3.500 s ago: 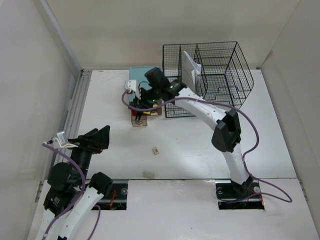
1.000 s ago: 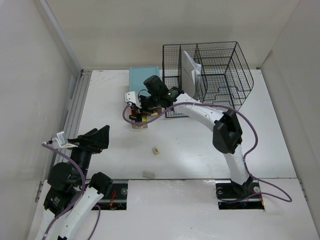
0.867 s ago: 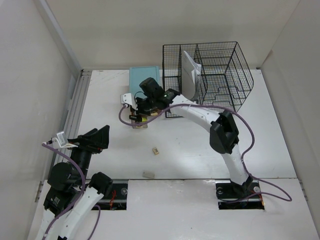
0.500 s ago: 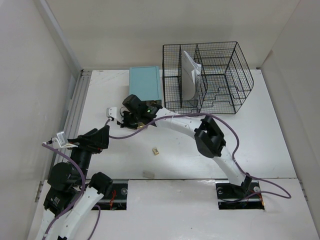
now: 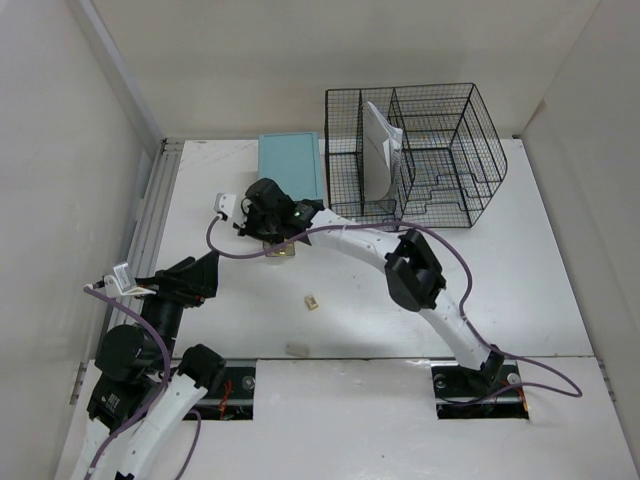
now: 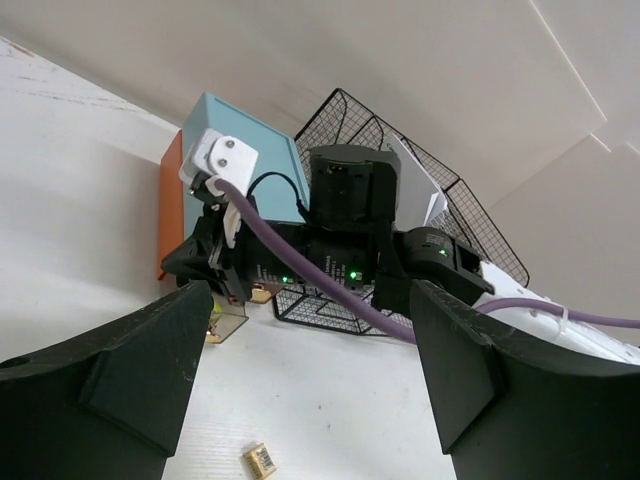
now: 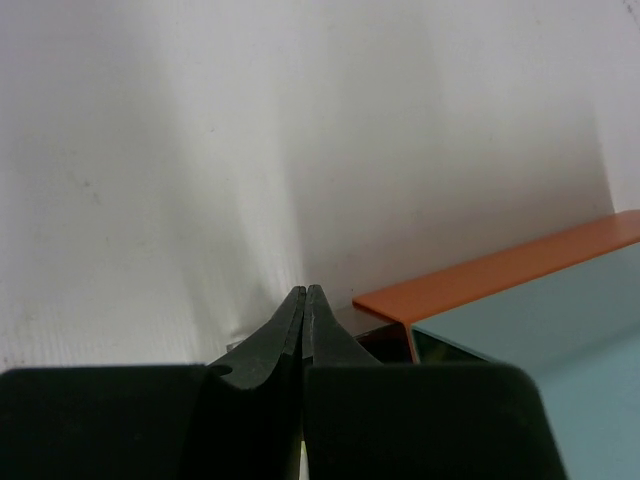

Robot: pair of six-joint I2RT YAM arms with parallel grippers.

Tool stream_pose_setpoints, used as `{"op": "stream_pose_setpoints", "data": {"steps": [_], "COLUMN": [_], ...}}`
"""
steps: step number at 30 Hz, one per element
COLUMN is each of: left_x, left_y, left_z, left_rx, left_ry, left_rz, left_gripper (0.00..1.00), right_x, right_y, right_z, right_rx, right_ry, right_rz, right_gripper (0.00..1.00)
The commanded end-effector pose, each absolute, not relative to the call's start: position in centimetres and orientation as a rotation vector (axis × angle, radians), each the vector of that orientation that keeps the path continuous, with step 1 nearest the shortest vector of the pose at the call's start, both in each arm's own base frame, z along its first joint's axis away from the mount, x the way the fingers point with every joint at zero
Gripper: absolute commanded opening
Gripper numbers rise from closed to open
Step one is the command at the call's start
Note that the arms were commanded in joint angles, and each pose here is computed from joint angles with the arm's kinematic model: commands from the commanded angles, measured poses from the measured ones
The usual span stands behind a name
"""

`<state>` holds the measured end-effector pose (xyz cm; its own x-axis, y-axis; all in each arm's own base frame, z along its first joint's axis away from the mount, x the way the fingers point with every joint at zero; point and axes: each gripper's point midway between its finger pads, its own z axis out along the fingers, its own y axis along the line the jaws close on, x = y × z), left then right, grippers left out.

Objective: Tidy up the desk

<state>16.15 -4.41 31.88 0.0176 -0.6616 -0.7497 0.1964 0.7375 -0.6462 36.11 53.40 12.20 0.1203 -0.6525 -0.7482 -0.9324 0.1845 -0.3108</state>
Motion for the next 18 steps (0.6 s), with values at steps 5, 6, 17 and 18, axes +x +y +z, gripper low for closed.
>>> {"op": "stream_pose_setpoints", "data": {"steps": [5, 6, 17, 18], "left_x": [14.3, 14.3, 14.3, 14.3], "left_y": [-3.1, -3.1, -3.1, -3.1], "left_z": [33.8, 33.8, 33.8, 33.8], "left_rx": [-0.428, -0.428, -0.428, -0.428], "left_ry": [1.279, 1.279, 1.279, 1.279], "left_rz": [-0.755, -0.755, -0.755, -0.755], "left_gripper": [0.78, 0.78, 0.78, 0.78], "right_x": [37.1, 37.3, 36.0, 35.9], "right_y": [53.5, 53.4, 51.3, 51.1], "right_z": [12.7, 12.7, 12.1, 12.3], "right_rx": [-1.484, -1.478, -1.516, -1.516], "right_ry": [1.626, 1.629, 1.683, 1.683], "right_rz": [0.36, 0.347, 0.323, 0.323], "right_gripper": [0.0, 0.0, 0.0, 0.0]}}
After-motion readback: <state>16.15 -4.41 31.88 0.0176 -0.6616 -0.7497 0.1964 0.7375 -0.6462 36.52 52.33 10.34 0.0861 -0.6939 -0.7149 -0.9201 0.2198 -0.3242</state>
